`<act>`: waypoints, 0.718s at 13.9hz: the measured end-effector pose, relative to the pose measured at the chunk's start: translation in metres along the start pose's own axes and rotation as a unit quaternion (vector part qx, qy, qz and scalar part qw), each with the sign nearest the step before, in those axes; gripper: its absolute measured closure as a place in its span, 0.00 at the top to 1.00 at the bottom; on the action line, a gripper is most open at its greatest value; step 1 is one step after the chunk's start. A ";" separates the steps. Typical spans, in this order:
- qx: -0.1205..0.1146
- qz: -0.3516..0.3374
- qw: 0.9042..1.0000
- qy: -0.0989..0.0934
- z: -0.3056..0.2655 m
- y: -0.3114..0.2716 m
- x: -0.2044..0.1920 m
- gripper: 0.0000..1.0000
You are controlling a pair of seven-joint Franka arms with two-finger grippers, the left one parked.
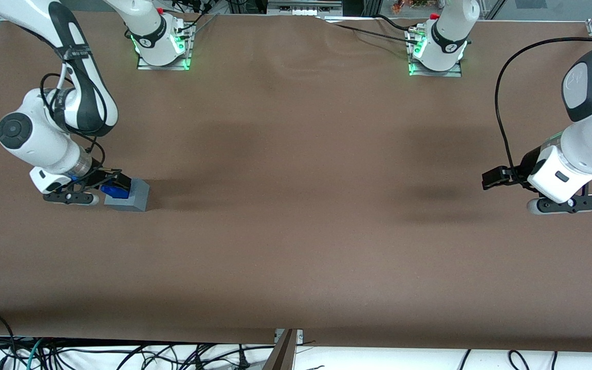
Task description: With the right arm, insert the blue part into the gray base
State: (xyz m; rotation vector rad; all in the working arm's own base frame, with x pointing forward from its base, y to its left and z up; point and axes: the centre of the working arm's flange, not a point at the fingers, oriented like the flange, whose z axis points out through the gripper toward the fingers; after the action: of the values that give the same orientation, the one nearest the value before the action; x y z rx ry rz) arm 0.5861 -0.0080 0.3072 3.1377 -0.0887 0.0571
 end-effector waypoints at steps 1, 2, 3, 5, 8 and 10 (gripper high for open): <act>0.002 0.000 1.000 -0.002 -0.019 0.000 0.002 1.00; 0.003 -0.001 1.000 -0.007 -0.043 -0.001 0.004 1.00; 0.005 -0.001 1.000 -0.013 -0.071 -0.001 0.006 1.00; 0.008 -0.003 1.000 -0.027 -0.127 -0.002 0.008 1.00; 0.011 -0.017 0.999 -0.041 -0.205 -0.003 0.011 1.00; 0.011 -0.021 0.999 -0.032 -0.240 -0.004 0.015 1.00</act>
State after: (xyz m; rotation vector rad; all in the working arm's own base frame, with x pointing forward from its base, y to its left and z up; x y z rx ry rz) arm 0.5924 -0.0041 0.5477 3.1623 -0.0239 -0.0414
